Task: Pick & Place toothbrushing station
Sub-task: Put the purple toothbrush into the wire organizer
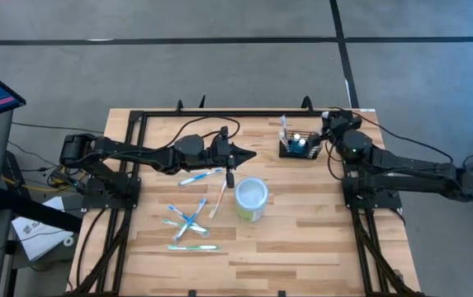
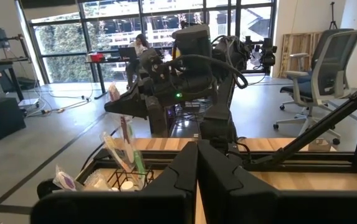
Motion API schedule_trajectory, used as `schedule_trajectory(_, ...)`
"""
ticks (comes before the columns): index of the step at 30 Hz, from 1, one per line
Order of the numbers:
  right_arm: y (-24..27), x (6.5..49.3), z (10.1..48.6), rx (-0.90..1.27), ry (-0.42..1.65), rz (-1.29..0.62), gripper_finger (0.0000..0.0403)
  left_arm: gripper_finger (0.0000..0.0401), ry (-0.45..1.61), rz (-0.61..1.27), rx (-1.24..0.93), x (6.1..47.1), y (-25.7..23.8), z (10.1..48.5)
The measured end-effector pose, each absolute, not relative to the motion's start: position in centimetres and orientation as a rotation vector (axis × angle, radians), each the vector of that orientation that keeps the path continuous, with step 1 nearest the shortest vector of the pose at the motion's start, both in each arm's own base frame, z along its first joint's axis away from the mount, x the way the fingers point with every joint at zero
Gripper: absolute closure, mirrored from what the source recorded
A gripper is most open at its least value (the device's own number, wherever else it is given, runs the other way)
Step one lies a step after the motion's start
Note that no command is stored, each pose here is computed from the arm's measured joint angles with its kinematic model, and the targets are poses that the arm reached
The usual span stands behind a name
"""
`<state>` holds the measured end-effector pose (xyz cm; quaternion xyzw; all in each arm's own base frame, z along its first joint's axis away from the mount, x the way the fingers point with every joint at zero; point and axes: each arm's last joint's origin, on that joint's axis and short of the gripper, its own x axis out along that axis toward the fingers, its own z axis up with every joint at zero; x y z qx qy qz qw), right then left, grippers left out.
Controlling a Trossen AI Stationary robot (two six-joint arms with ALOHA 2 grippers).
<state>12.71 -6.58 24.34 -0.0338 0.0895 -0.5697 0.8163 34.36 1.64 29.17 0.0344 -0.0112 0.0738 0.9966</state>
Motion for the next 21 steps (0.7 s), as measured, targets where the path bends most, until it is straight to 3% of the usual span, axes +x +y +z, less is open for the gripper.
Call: schedule_trajectory(21, -7.5, 14.0, 22.7, -0.011, 0.250, -1.254, 0.0400, 0.0401, -0.023, 0.149, 0.056, 34.4, 1.6, 29.2)
